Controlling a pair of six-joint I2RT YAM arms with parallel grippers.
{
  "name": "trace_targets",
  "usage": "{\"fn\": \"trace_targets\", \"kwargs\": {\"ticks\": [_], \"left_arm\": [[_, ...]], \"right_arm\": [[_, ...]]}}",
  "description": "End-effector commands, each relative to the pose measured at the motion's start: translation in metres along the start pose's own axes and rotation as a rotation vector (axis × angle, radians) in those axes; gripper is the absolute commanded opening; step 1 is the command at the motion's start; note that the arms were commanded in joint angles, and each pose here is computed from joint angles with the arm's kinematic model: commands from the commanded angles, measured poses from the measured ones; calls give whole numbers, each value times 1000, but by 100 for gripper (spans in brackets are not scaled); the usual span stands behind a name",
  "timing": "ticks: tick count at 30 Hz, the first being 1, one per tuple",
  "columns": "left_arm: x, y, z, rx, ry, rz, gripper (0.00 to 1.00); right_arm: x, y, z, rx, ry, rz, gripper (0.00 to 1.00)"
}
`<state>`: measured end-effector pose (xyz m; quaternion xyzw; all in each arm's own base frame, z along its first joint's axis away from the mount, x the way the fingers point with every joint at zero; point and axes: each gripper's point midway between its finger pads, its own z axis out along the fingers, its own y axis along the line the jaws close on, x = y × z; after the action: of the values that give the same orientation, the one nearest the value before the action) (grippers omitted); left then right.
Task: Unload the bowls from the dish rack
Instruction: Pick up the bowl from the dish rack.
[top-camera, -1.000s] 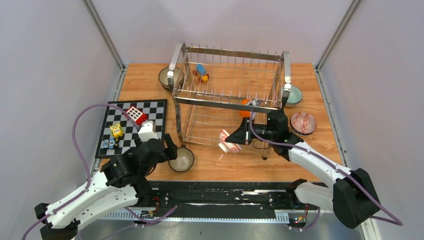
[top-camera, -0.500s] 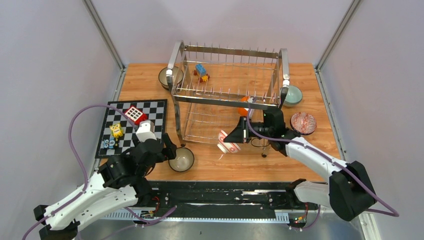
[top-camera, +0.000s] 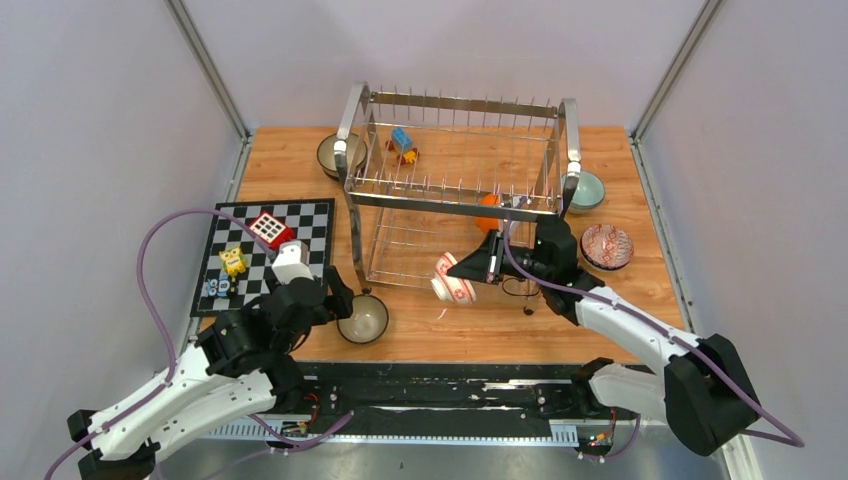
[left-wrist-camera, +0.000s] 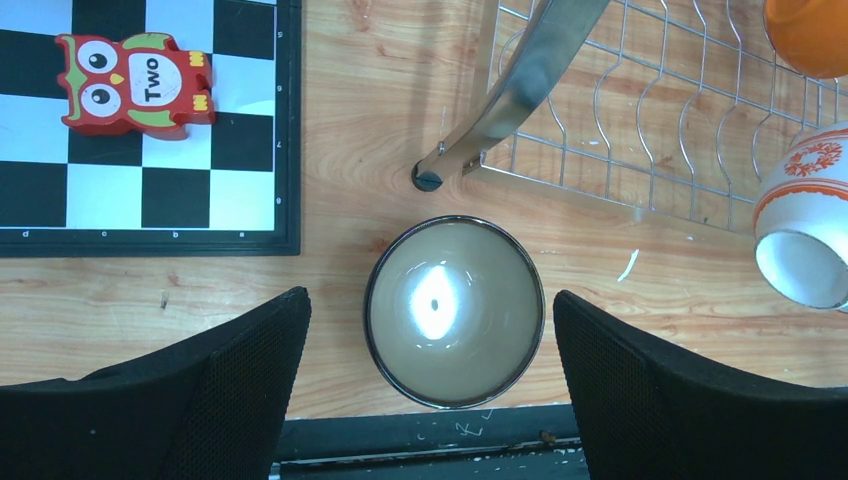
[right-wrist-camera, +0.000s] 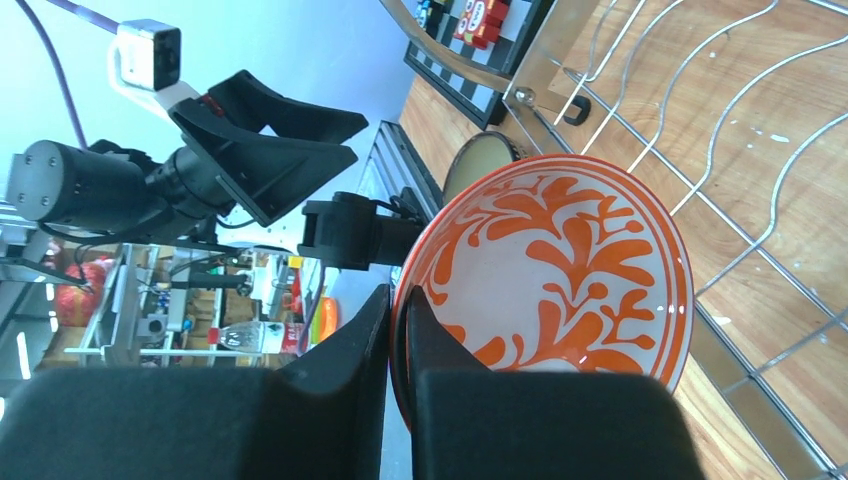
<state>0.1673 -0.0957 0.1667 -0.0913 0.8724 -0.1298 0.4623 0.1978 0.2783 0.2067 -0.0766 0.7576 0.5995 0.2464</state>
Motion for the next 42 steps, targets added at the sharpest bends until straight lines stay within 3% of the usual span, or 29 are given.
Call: {"fn": "trace_targets", "kwargs": {"ticks": [1,11,25,28,31,36,42], "left_arm": [[-5,-1,0,-1,-16,-20,93],[-2,3,0,-8,-16,-24,93],[-6,0,0,-3,-22,-22,93],[-7,-3,-1,4,-19,-16,93],[-9,-5,-3,12,-13,-8,93],[-11,-8,-7,19,3,0,94],[-4,-34,-16,166,71,5,95]], "right_arm": [[-15,29,2,-133,-60,-16,2],[9,47,-7,-220,76,91,2],[69,30,-42,-64,269,67,2],[93,25,-49,-3,361,46,2],[114,23,-52,45,451,-25,2],[124,25,-52,62,474,-94,2],[146,26,-60,151,572,-439,2]]}}
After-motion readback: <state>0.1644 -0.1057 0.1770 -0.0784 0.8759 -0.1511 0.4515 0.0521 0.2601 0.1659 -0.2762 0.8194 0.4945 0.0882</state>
